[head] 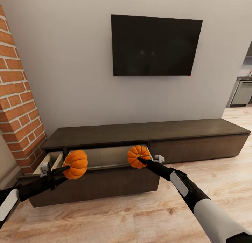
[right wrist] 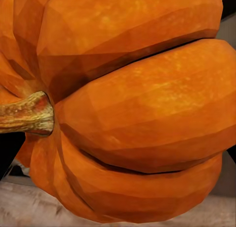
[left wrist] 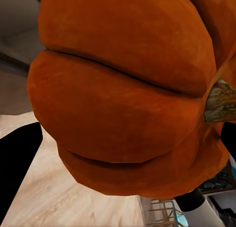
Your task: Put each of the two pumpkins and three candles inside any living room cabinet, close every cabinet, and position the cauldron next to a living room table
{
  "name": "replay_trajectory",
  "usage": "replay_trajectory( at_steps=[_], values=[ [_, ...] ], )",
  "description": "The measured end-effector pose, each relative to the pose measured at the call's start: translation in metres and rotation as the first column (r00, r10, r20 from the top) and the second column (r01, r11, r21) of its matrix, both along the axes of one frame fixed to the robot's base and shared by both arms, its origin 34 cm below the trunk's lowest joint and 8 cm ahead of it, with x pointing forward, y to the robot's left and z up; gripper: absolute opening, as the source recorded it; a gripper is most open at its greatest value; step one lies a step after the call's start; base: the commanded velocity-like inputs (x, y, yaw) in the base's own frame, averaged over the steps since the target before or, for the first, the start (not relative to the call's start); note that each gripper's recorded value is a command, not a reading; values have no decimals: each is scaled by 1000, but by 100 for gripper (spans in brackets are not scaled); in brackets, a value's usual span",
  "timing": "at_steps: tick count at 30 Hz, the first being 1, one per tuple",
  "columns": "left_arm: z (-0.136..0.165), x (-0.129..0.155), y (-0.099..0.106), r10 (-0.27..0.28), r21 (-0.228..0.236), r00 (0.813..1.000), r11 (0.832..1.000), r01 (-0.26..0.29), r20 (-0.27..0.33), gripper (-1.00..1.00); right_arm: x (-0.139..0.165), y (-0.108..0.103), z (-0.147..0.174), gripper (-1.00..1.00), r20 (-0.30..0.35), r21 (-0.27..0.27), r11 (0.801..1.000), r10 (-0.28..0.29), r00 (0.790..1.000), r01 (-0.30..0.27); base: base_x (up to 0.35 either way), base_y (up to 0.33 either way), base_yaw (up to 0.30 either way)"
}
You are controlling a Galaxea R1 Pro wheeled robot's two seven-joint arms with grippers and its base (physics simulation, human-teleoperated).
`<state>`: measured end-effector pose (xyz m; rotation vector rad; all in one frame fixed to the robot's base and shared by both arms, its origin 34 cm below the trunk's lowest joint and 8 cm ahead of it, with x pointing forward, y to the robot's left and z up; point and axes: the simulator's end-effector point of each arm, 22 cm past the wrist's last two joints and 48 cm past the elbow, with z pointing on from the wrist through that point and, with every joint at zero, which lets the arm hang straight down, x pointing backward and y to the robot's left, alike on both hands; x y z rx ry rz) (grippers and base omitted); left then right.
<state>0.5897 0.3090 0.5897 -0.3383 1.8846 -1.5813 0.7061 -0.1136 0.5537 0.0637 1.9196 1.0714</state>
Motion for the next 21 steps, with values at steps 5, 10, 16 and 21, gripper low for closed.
replay_trajectory(
  at_steps=[5, 10, 16, 21],
  values=[
    [1, 0, 0, 0, 1, 1000, 1000, 0, 3, -100, 0, 2, 0, -100, 0, 0, 1000, 2, 1000, -2, 125, 0, 0],
    [1, 0, 1, 1, 3, 1000, 1000, -1, 4, -100, 0, 2, 0, -100, 0, -2, 1000, 2, 1000, -2, 109, 74, 0],
    [-6, 7, 2, 16, 91, 1000, 996, -15, -8, -100, -7, 38, -2, -100, -13, 6, 999, 37, 999, -37, 43, 30, 0],
    [33, 59, 8, 106, 330, 992, 936, -124, 73, -100, -2, 118, 13, -100, -31, -84, 995, 53, 998, -56, 2, 1, 0]
  ],
)
